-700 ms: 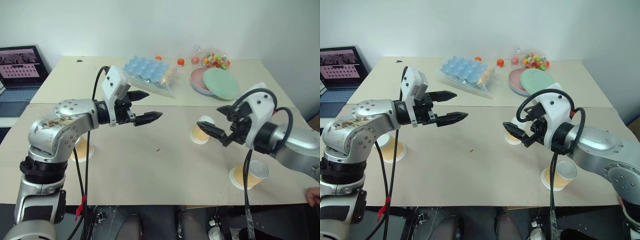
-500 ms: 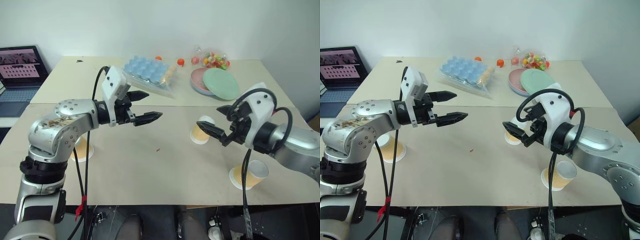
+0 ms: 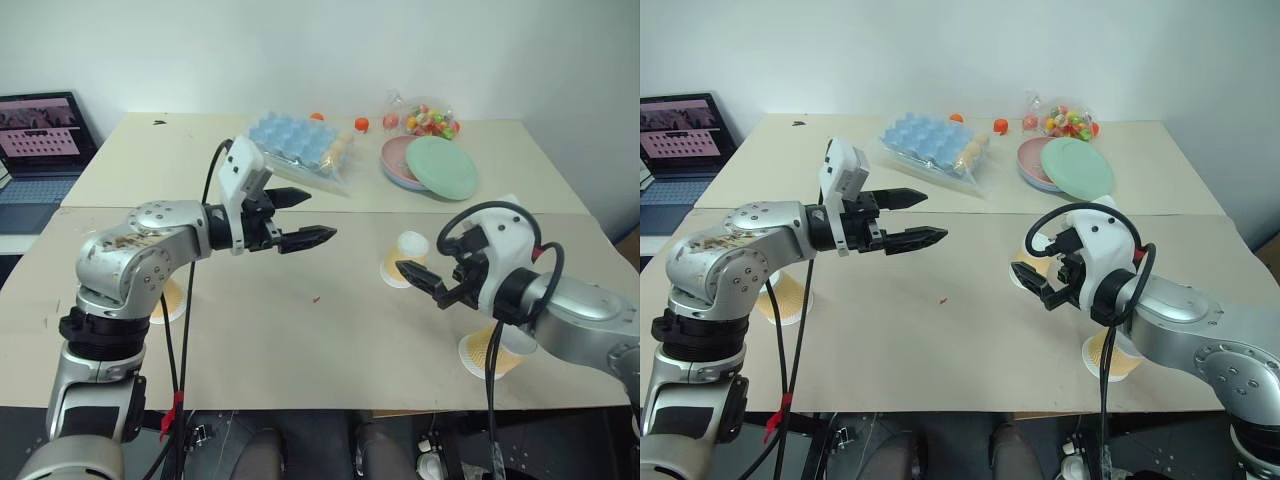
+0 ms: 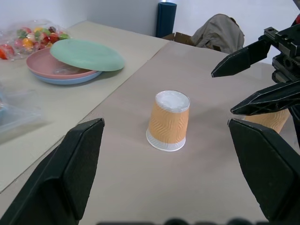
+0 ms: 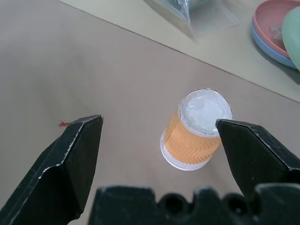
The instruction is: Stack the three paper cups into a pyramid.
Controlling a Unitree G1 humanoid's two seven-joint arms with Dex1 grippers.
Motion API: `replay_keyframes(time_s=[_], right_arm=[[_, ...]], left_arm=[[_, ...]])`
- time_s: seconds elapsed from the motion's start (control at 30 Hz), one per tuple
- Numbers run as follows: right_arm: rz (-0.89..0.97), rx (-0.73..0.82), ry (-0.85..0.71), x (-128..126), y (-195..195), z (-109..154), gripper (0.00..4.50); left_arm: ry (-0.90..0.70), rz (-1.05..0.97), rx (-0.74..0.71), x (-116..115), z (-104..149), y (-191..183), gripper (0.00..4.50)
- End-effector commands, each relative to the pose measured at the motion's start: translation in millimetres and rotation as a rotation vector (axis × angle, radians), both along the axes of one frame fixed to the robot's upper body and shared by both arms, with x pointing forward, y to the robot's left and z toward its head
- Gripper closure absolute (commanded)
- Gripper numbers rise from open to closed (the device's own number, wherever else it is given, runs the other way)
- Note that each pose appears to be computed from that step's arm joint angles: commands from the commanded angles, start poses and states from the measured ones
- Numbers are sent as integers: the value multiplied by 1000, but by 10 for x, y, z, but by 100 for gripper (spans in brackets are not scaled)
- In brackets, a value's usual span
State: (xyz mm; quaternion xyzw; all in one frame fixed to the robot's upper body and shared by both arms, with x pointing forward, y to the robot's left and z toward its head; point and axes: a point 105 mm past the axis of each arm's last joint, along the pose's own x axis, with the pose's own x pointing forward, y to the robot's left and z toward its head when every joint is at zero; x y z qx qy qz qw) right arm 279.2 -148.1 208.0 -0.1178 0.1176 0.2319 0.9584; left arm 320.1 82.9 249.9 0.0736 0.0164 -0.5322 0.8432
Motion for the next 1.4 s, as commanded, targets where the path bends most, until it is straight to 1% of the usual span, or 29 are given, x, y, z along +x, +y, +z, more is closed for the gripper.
replay_keyframes(time_s=[0.03,0.1,0.27,0.43,0.53,0.67,0.83,1.0,1.4], right_arm=[[-49,-36,-55,102,-88,80,3],[-66,-35,-73,187,-115,113,3],[-44,-29,-103,387,-26,171,3],[-19,-29,-107,525,41,146,3],[2,-26,-109,549,83,141,3],[20,-22,-98,583,127,68,3],[-15,-28,-101,674,0,16,3],[-35,-42,-118,742,-92,26,3],[-40,-51,-101,769,-126,-111,3]], left_arm=[[-53,-26,-18,-43,171,-60,0],[-56,-30,-15,-48,170,-70,0],[-60,-22,-11,-53,162,-62,0],[-64,-14,-12,-72,169,-54,0],[-65,-5,-11,-75,172,-40,0],[-67,2,-13,-94,182,-36,0],[-63,8,-16,-113,182,-26,0],[-62,10,-14,-123,176,-23,0],[-63,11,-15,-128,185,-30,0]])
